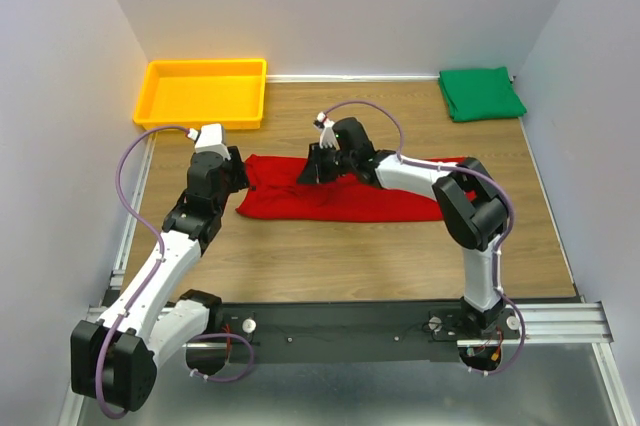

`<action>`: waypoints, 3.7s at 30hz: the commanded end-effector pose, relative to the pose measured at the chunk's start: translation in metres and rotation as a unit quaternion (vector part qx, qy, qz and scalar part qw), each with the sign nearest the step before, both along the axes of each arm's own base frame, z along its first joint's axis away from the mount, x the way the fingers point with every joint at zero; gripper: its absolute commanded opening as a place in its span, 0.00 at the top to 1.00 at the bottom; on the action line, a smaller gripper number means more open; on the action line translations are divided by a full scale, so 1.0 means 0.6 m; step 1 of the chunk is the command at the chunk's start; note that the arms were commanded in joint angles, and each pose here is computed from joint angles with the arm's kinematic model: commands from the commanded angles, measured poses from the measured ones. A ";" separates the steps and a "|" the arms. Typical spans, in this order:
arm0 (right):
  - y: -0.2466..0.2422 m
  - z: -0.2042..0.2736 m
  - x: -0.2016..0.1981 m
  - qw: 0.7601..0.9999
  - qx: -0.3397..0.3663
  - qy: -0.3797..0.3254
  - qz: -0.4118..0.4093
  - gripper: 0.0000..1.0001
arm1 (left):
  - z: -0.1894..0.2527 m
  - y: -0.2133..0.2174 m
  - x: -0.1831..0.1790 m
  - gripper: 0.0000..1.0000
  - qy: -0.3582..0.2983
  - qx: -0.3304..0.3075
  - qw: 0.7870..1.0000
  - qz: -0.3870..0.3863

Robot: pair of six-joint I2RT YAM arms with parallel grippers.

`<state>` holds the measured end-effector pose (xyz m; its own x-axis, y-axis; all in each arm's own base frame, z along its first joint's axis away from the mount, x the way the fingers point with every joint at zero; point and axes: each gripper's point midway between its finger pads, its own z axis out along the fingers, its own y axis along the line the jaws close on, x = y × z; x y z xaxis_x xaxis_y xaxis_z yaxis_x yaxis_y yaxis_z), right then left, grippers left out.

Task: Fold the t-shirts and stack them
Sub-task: Fold the tshirt

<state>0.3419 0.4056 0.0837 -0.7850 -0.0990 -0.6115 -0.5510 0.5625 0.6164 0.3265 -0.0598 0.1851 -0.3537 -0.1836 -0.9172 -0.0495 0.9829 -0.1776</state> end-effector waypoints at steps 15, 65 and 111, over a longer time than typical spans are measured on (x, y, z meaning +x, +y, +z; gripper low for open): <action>0.065 -0.085 0.012 1.000 0.010 0.027 0.009 0.78 | 0.006 -0.008 0.006 0.43 -0.002 -0.018 1.000 -0.006; -0.506 0.072 -0.005 0.928 0.028 0.012 -0.372 0.48 | -0.009 -0.001 0.155 0.40 0.071 -0.098 0.991 0.061; -0.264 0.069 0.427 0.971 0.026 -0.080 -0.224 0.47 | 0.079 0.066 0.000 0.28 -0.090 -0.045 0.992 0.076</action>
<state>0.6174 0.2488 0.0825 -0.6941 0.3938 -0.6026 -0.2756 0.6280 0.7278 0.3260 -0.0197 0.2132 -0.1976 -0.3014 -0.9328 -0.1768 0.9469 -0.2685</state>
